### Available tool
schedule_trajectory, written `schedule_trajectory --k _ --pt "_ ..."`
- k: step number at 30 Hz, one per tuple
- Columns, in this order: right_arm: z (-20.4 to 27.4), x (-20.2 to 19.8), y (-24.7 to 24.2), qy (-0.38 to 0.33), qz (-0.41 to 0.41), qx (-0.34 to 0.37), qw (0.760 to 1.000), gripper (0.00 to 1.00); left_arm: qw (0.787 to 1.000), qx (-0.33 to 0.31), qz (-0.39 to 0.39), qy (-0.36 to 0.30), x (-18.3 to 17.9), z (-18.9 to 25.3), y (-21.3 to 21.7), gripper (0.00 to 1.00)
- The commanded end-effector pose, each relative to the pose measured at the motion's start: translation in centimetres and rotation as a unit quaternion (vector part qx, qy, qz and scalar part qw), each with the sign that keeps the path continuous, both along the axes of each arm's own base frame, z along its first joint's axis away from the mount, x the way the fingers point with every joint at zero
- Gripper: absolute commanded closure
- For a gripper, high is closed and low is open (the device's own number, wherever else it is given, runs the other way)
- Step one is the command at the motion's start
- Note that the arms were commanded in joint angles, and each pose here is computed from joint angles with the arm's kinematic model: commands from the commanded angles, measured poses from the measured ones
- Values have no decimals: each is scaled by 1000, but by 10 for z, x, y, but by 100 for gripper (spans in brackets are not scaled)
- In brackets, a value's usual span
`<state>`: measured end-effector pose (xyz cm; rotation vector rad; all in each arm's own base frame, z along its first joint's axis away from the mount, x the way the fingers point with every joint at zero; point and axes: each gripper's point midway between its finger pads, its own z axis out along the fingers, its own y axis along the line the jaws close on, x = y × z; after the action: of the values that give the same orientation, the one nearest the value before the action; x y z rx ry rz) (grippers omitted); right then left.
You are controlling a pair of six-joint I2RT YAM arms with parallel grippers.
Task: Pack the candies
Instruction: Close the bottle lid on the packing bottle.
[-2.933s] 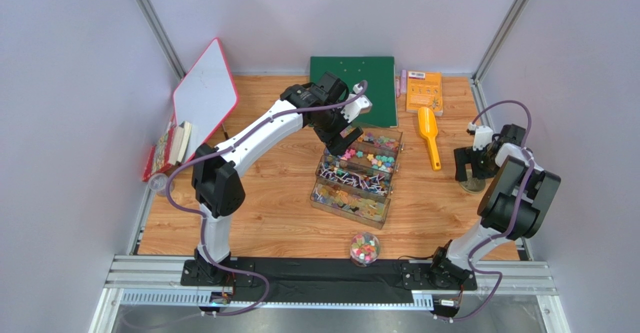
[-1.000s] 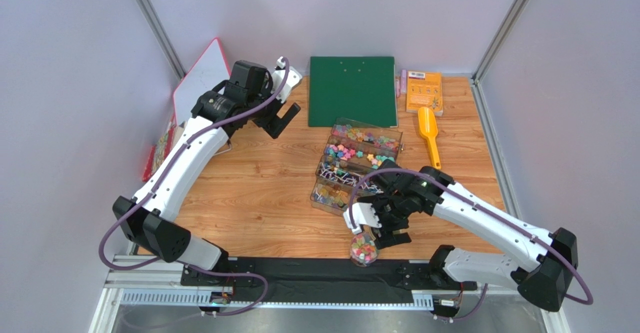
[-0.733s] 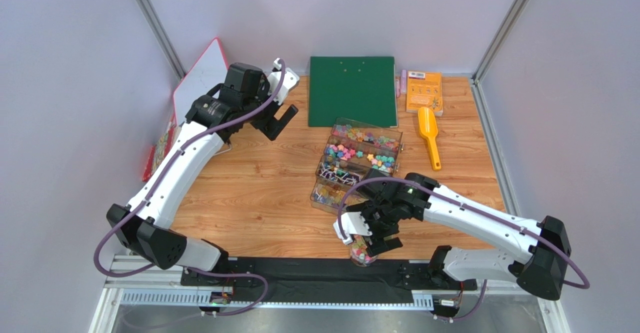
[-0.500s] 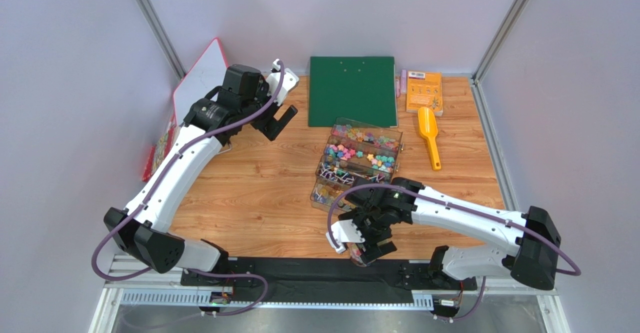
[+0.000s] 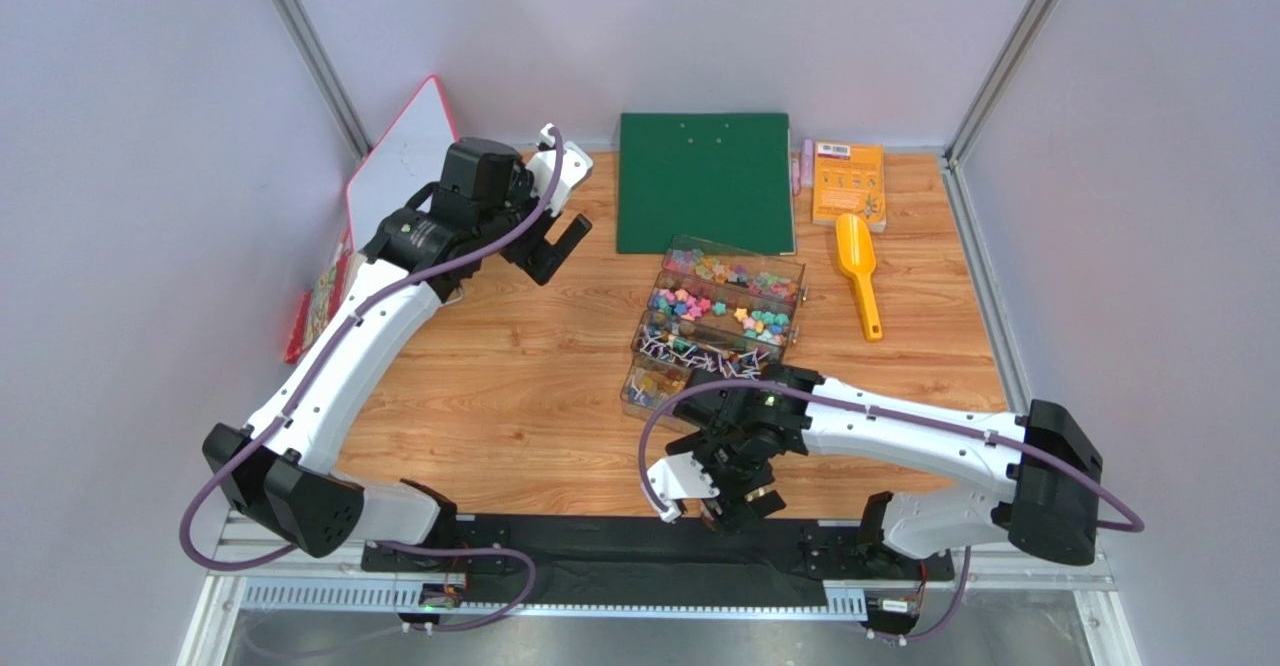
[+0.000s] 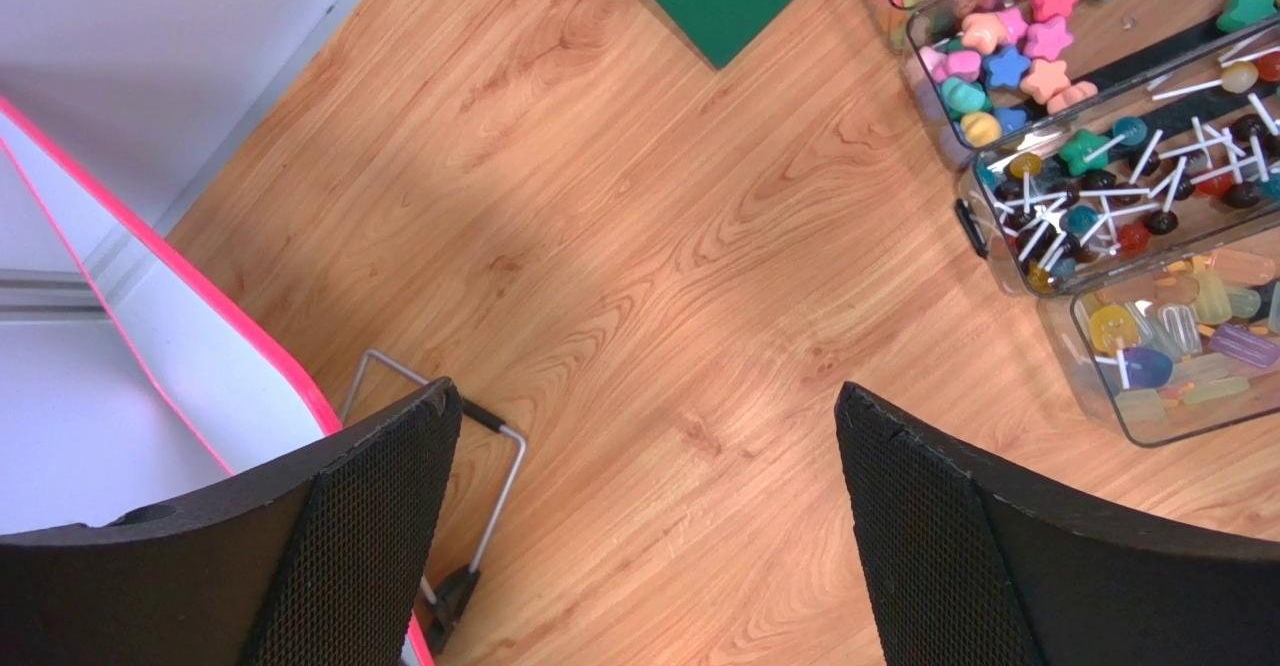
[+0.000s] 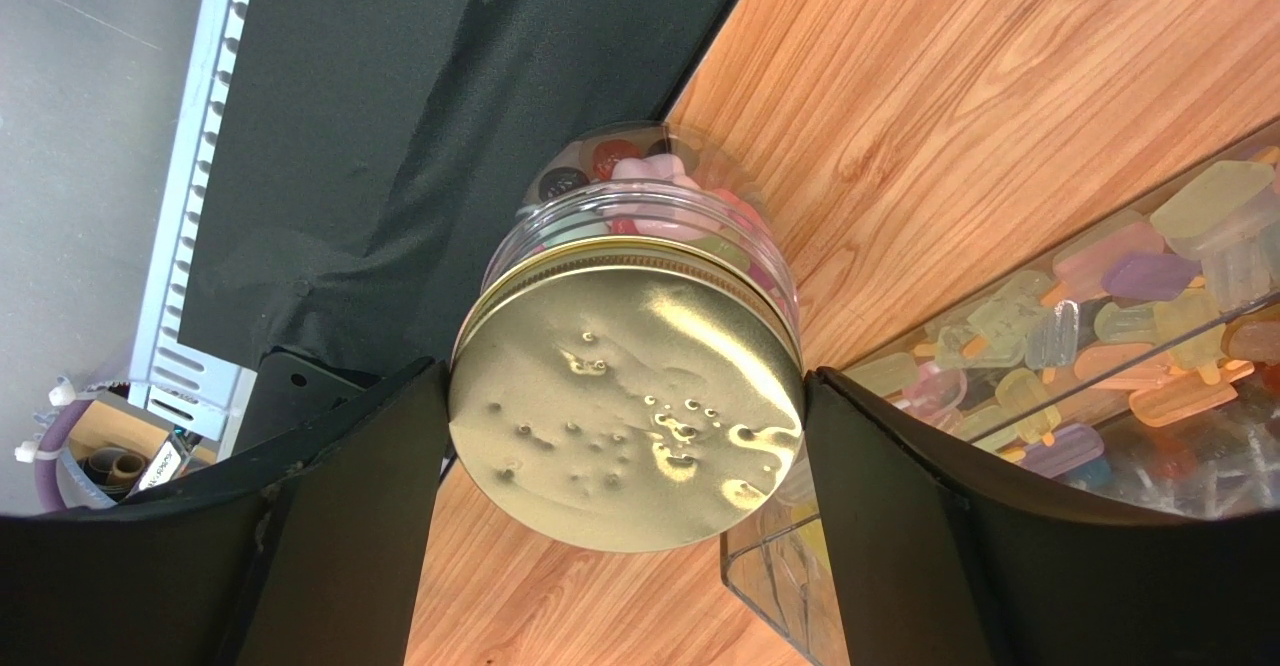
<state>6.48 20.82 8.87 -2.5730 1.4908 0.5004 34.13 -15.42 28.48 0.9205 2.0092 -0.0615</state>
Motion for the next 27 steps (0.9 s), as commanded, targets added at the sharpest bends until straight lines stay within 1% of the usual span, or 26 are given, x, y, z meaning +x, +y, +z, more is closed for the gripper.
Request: schedule_trajectory --k 1,14,17,21,22,27 --pt "7 7 17 -16 -4 24 1000 18 999 -23 -1 -28 1 16 -1 0" --pt "3 -2 14 -14 7 19 1000 18 999 -30 3 -20 0 9 -2 0" --pt "1 0 12 -21 6 18 1000 11 999 -33 3 -18 0 9 -4 0" --pt "1 2 13 -29 3 22 999 9 999 -34 3 -18 1 10 -4 0" --pt "1 3 13 -30 2 23 999 0 999 -35 3 -19 2 11 -5 0" --pt "1 3 13 -33 1 26 999 0 999 -36 5 -16 1 10 -5 0"
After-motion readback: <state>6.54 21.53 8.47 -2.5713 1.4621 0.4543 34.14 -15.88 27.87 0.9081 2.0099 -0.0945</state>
